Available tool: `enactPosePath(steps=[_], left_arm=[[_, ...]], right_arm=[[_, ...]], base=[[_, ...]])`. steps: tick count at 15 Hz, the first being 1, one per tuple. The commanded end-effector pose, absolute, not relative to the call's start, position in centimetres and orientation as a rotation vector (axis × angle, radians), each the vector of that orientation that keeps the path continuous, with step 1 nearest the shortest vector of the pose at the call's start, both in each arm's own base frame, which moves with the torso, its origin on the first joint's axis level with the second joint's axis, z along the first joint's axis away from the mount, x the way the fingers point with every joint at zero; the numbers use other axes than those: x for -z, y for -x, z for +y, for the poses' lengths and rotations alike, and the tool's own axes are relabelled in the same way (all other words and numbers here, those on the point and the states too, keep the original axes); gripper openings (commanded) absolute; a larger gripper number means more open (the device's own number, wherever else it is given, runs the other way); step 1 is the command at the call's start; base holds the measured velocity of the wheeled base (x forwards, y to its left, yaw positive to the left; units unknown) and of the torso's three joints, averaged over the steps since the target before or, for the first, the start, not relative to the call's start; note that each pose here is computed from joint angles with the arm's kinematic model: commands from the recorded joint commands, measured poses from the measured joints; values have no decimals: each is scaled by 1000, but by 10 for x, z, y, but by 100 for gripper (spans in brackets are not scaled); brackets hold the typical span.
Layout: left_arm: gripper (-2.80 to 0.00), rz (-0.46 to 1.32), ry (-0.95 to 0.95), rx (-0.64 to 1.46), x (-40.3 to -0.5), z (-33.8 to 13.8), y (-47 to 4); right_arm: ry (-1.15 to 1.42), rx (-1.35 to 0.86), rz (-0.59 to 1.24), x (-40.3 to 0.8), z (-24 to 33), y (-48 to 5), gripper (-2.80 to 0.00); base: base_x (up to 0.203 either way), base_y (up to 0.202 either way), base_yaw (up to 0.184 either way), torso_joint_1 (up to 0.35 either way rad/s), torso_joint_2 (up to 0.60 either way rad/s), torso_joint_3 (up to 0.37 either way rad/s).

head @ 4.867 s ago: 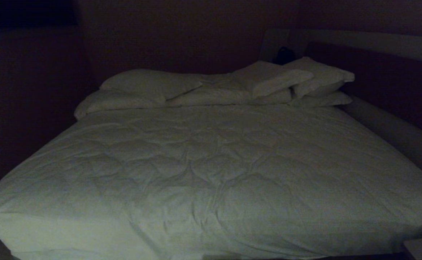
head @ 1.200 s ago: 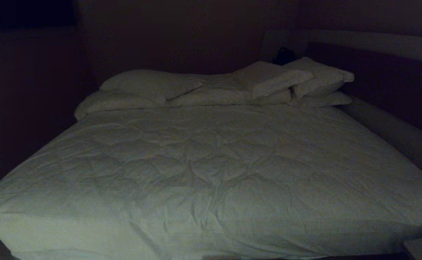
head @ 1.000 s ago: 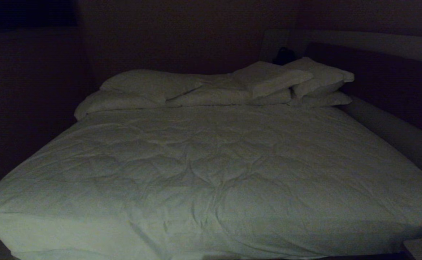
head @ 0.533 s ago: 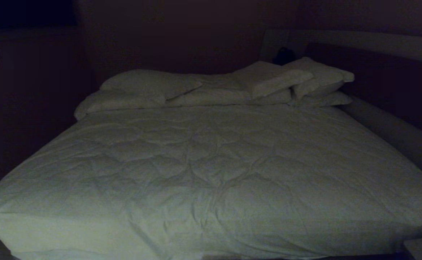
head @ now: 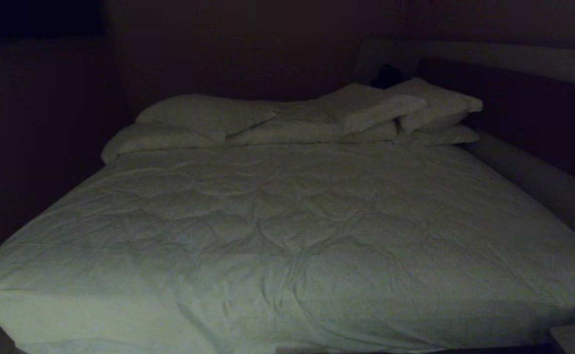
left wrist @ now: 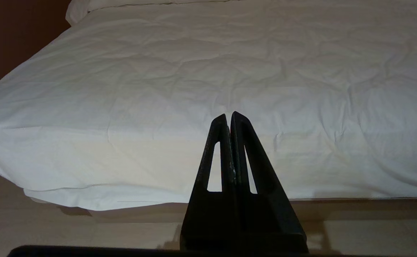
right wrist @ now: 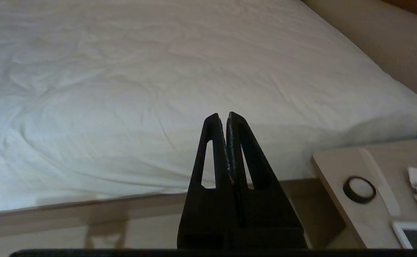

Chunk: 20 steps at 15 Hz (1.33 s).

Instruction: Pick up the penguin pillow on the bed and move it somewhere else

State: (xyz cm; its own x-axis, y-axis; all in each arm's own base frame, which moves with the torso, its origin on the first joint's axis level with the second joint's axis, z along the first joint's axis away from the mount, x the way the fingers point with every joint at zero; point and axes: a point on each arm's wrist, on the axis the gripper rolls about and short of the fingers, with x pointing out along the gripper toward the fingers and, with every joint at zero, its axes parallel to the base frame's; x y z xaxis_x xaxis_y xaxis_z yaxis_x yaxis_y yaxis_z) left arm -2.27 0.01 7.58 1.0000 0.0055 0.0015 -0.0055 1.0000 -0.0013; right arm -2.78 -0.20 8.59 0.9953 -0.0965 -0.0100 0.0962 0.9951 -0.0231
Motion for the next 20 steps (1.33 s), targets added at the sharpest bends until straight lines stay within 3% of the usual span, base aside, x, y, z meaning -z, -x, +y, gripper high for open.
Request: enactPosePath(steps=[1, 20], left_arm=[[-280, -2, 2, -6, -76, 0, 23], [-280, -2, 2, -6, -76, 0, 23]], right_arm=[[23, 89, 7, -85, -2, 27, -280], [6, 12, 0, -75, 0, 23, -280]], base=[[0, 0, 0, 0, 0, 0], [0, 0, 0, 0, 0, 0]])
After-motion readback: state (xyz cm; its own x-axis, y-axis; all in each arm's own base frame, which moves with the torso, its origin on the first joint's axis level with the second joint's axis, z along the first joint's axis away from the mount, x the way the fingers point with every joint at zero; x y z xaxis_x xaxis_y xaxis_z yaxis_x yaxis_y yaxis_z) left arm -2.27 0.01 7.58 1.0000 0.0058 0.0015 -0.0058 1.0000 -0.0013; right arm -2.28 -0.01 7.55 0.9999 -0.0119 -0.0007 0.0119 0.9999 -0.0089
